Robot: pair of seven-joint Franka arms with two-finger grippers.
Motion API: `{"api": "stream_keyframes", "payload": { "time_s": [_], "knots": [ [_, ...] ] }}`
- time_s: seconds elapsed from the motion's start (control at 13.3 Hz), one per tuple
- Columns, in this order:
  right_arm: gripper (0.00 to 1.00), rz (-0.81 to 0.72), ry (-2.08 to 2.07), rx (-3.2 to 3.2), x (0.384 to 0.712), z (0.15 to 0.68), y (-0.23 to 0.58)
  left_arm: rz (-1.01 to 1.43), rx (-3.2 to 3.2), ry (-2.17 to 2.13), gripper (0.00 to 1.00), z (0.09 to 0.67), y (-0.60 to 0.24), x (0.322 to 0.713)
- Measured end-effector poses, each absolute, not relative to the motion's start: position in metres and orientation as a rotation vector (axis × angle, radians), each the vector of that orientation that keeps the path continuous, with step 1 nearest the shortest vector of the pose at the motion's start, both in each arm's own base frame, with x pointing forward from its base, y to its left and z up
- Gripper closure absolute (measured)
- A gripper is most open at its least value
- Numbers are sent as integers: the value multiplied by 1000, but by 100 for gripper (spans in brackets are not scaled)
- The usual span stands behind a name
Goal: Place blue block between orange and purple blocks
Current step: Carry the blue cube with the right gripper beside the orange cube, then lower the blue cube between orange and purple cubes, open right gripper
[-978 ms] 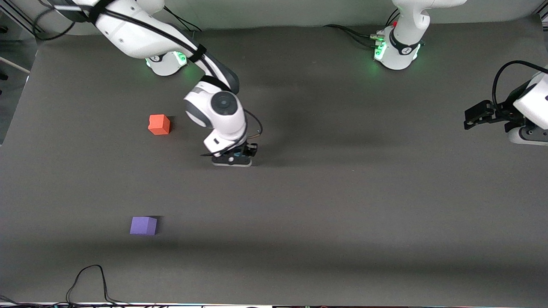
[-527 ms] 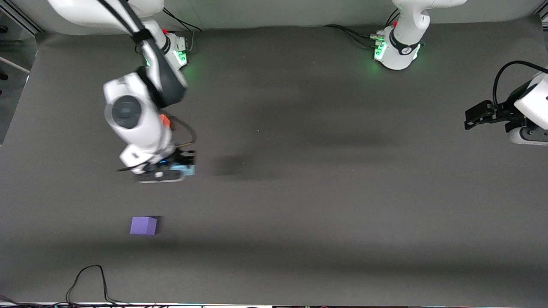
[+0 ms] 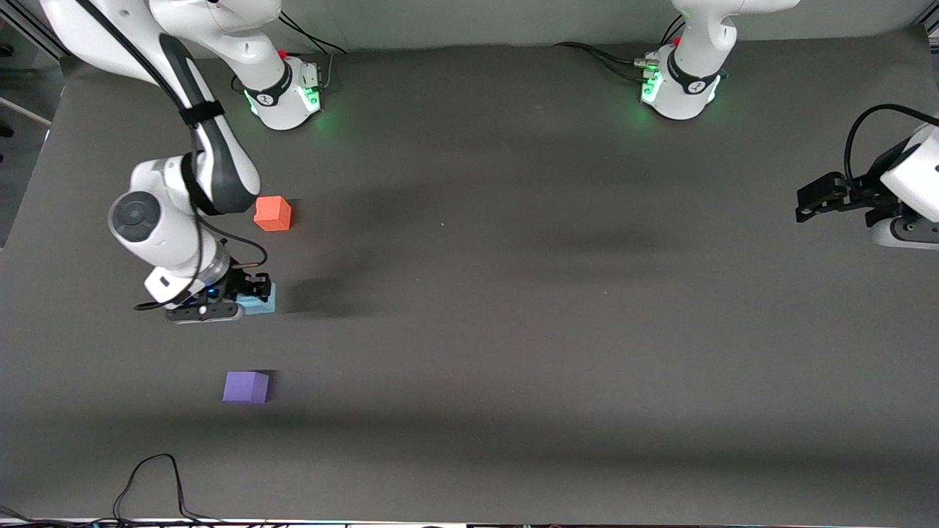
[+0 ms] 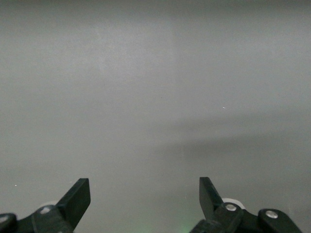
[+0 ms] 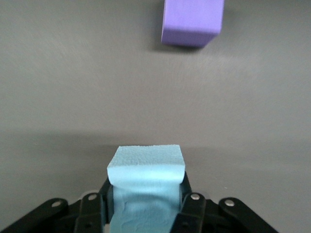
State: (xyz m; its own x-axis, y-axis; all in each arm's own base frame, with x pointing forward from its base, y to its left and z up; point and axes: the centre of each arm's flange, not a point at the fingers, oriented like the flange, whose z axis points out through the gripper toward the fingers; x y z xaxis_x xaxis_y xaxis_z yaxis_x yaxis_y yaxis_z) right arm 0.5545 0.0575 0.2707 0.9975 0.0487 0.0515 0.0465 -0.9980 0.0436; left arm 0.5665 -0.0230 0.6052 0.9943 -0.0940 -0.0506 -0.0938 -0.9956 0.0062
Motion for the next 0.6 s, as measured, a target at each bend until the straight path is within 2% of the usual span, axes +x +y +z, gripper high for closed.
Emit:
{"api": "stream_keyframes", "payload": {
  "time_s": [0.15, 0.38, 0.6],
  "knots": [
    [47, 56, 80, 3098, 543, 245, 58, -80, 3133, -149, 0, 605, -24, 566],
    [44, 32, 71, 3095, 540, 235, 54, -80, 3133, -149, 0, 605, -24, 566],
    [43, 70, 57, 3095, 535, 222, 47, -80, 3133, -150, 0, 605, -24, 566]
  ]
}}
